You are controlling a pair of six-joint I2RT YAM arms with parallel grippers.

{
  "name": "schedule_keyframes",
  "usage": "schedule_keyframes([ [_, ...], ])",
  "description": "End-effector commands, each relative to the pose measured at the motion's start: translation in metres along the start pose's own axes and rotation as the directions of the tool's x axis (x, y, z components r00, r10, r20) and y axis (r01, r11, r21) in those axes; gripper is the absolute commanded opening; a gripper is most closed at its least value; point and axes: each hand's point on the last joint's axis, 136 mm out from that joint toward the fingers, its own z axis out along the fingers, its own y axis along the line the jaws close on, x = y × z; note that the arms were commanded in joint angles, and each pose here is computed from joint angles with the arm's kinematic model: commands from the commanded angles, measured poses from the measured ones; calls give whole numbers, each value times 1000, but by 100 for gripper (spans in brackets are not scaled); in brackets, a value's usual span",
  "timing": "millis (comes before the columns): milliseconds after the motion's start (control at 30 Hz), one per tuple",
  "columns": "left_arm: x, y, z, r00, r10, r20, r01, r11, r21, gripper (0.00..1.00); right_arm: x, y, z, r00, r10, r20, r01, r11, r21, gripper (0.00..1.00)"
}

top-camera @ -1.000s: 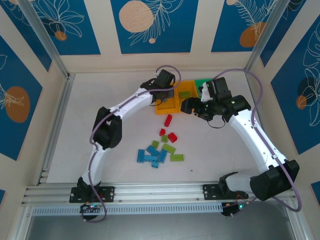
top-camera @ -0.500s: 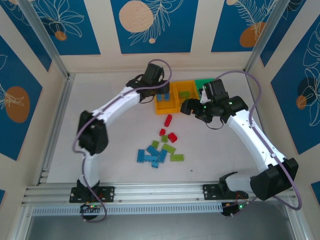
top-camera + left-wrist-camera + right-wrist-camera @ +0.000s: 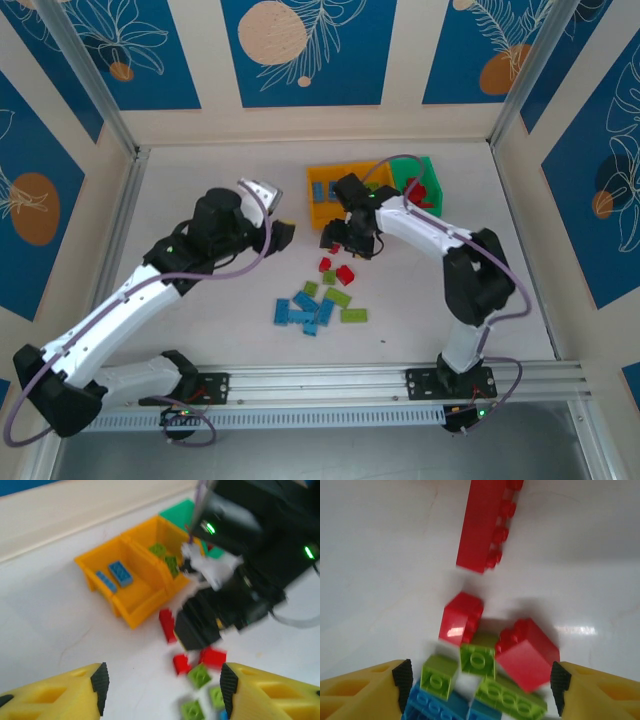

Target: Sort the legos into containers by color

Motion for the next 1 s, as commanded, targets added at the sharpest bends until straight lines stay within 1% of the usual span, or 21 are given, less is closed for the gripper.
schedule_keyframes([
  [0, 26, -9, -15, 990, 139, -34, -137, 989, 52, 67, -26, 7, 15, 998, 9, 56, -10, 999, 31, 74],
  [33, 30, -12, -19, 987, 162, -18, -160, 985, 71, 69, -31, 6, 25, 999, 4, 54, -7, 999, 48, 73],
  [100, 35, -18, -24, 982, 188, 15, -188, 977, 96, 73, -39, 4, 42, 999, -8, 50, 4, 997, 83, 67],
  [133, 36, -20, -26, 979, 201, 36, -203, 973, 110, 77, -43, 3, 49, 999, -17, 42, 13, 995, 95, 64],
  [167, 37, -25, -27, 972, 227, 58, -233, 964, 131, 81, -47, 4, 54, 999, -28, 41, 24, 995, 99, 61],
  [233, 42, -30, -28, 961, 264, 85, -275, 949, 153, 85, -50, 4, 61, 998, -48, 40, 44, 994, 101, 56],
  [300, 46, -33, -29, 951, 295, 95, -307, 936, 170, 87, -48, 3, 63, 998, -54, 26, 52, 994, 95, 49],
  [400, 51, -40, -29, 942, 322, 94, -335, 919, 210, 90, -40, -6, 58, 999, -48, 18, 46, 993, 106, 34],
  [467, 53, -45, -30, 938, 333, 94, -346, 907, 238, 91, -33, -12, 44, 998, -41, 39, 37, 995, 97, 27],
  [500, 52, -47, -30, 936, 339, 95, -352, 902, 249, 91, -28, -16, 38, 998, -39, 50, 34, 995, 92, 22],
  [633, 48, -55, -27, 928, 358, 104, -372, 885, 281, 93, -16, -34, -3, 986, -28, 165, 16, 997, 73, 19],
  [700, 44, -58, -23, 926, 361, 109, -377, 881, 286, 94, -18, -47, -24, 972, -17, 235, 0, 997, 71, 18],
  [767, 38, -61, -20, 928, 352, 121, -373, 881, 290, 94, -31, -61, -51, 947, -10, 321, -11, 998, 63, 18],
  [833, 31, -66, -15, 931, 339, 137, -365, 883, 295, 95, -54, -78, -76, 915, -12, 403, -13, 998, 58, 18],
  [900, 24, -68, -7, 939, 312, 144, -341, 897, 279, 95, -82, -98, -92, 888, 3, 460, -37, 997, 65, 18],
  [967, 17, -67, 2, 956, 258, 140, -286, 924, 252, 95, -114, -119, -99, 872, 20, 490, -66, 995, 77, 18],
])
